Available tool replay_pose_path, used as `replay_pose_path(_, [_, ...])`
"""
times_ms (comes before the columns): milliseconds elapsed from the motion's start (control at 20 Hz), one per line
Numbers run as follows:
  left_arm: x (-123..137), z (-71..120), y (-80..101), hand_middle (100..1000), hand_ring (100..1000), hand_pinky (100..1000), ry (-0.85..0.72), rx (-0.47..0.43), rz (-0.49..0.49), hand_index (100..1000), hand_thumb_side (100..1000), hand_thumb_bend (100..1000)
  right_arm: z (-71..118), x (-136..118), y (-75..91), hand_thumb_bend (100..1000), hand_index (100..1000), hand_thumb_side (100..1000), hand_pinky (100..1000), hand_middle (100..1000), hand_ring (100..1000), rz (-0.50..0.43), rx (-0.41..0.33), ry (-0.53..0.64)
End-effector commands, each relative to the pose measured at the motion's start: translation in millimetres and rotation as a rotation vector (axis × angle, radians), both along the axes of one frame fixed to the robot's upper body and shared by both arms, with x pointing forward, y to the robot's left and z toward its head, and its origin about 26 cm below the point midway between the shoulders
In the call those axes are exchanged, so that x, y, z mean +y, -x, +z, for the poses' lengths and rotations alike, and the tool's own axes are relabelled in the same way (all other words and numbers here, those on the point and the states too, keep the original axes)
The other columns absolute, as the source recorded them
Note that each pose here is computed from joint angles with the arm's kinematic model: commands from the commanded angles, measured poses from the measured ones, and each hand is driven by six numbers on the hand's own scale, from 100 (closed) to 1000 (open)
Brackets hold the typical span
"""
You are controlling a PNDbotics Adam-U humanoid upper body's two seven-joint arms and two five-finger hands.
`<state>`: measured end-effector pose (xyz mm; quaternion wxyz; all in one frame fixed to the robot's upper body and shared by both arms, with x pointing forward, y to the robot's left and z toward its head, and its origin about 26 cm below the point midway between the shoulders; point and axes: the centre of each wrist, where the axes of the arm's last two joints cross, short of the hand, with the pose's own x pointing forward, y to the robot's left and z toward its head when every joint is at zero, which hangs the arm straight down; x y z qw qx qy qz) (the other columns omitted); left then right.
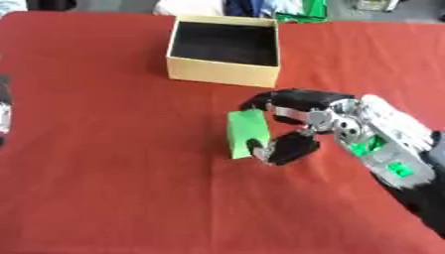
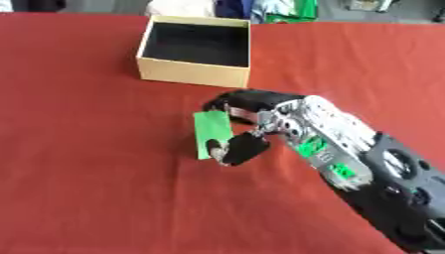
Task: Pick up objects on the table and place them in the box.
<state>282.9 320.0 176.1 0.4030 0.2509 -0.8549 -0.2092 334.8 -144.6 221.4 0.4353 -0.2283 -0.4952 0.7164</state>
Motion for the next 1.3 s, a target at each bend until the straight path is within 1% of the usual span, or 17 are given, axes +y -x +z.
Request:
replay_pose_path(50, [-1.4,6.4,1.1,786,717,664,-0.014,-0.020,-0.008,908,560,100,8.9,-1.6,-1.1,100,1000,502,969,966,992,-0.069,0.056,0.025])
replay_pose_path(350, [-1.8,6.6,0.9,785,718,665,-0.018,-0.021,-0.012,907,558,100,10.5,-0.5,-1.8,100,1000,511,974,970,994,-0.066,0.044,0.033])
replay_pose_path(400, [-1.8,6.6,0.9,785,718,665,-0.018,-0.021,-0.012,907,554,100,11.7,-0.4,-1.5,100,1000,526,977,972,996,-0.065,0.040,0.033])
replay_pose_path(500, [-1.8,6.5,0.9,785,718,666,-0.019,-0.020,-0.013,906,557,100,15.0,-0.8,-0.3,100,1000,511,982,974,998,-0.065,0.023,0.034])
replay_pose_path(650, [-1.8,6.5,1.0,785,718,666,-0.021,-0.019,-0.014,907,548,100,19.6,-1.7,0.9,100,1000,524,989,978,1000,-0.068,0.000,0.038])
replay_pose_path(700, [-1.9,6.5,0.9,785,718,666,-0.022,-0.018,-0.015,907,559,100,20.2,-1.7,0.5,100,1000,532,990,981,1000,-0.068,-0.003,0.040])
replay_pose_path(1300, [-2.5,6.3,0.8,785,719,666,-0.022,-0.014,-0.020,906,558,100,18.4,-0.4,-5.0,100,1000,556,988,978,1000,-0.057,0.025,0.042])
